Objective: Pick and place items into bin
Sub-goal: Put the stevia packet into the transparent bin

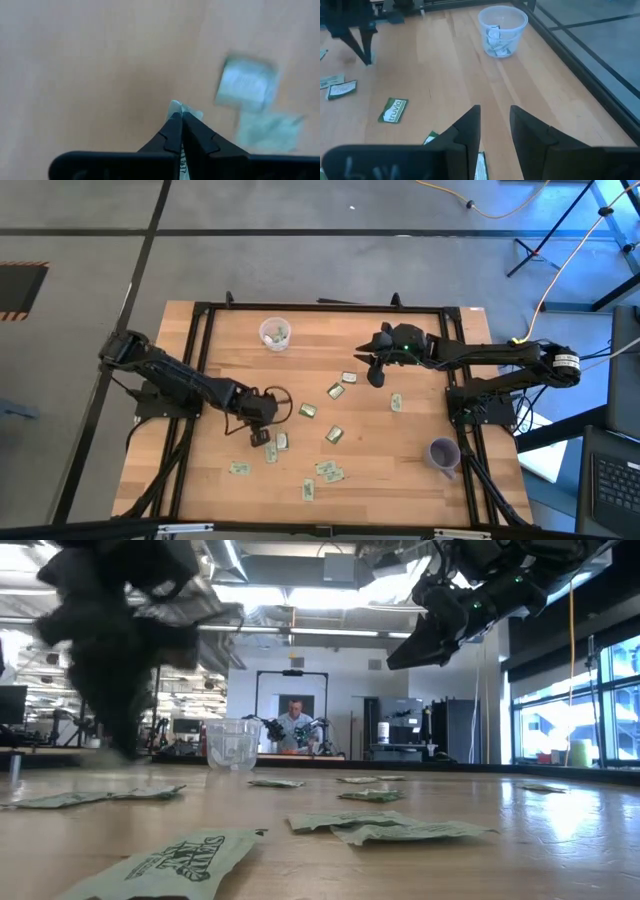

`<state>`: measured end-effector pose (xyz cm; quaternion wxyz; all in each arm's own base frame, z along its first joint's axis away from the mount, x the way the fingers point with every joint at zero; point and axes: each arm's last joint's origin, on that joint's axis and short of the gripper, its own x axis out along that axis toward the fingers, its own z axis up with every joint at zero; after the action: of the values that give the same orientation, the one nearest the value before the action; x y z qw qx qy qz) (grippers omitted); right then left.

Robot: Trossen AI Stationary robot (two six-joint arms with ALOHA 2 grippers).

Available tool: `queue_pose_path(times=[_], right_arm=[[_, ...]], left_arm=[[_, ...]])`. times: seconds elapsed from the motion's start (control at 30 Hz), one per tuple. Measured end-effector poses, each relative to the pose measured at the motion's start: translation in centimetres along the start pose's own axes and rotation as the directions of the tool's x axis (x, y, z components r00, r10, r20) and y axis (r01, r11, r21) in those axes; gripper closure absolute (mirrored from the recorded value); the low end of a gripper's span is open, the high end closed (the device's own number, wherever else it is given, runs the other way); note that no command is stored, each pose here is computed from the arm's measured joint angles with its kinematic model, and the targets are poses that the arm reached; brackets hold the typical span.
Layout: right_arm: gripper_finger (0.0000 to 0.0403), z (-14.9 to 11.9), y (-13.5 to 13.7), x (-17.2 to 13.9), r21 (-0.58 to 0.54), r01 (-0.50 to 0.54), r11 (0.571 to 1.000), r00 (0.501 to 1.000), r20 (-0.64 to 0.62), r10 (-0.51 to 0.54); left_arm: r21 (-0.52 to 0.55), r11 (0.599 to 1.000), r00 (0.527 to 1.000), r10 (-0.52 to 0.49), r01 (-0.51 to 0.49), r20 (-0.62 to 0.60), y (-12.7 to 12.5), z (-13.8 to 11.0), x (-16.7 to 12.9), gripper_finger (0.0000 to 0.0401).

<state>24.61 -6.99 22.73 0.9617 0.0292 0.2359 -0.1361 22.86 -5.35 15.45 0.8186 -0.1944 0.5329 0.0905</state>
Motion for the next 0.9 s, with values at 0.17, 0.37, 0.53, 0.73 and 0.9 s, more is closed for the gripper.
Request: queue_pose_path(times=[0.17, 0.37, 0.53, 0.73, 0.9], right_arm=[[0.0294, -0.2, 0.3, -0.1, 0.003, -0.089, 0.996, 0.996, -0.024, 0.089], [0.0294, -0.8, 0.5, -0.6, 0.035, -0.163, 0.986, 0.982, -0.092, 0.166], [0.0294, -0.9, 0.5, -1.2, 0.098, -0.154, 0.983, 0.980, -0.115, 0.165], [0.0294, -1.3, 0.4, -1.8, 0.163, -0.121, 0.979, 0.974, -0.171, 0.149], [0.0294, -1.5, 0.4, -1.9, 0.180, -0.095, 0.979, 0.972, -0.194, 0.130]], left_arm=[[-0.070, 0.996, 0.982, -0.049, 0.063, 0.180, 1.8, 2.1, -3.2, 0.0396], [-0.094, 0.993, 0.903, -0.024, 0.071, 0.429, 5.1, 4.8, -6.5, 0.0398], [-0.170, 0.985, 0.834, 0.109, -0.019, 0.541, 9.1, 6.6, -7.8, 0.0398], [-0.232, 0.958, 0.764, 0.277, -0.170, 0.583, 13.4, 7.4, -9.0, 0.0396], [-0.246, 0.935, 0.728, 0.354, -0.256, 0.588, 15.8, 7.7, -9.3, 0.0398]])
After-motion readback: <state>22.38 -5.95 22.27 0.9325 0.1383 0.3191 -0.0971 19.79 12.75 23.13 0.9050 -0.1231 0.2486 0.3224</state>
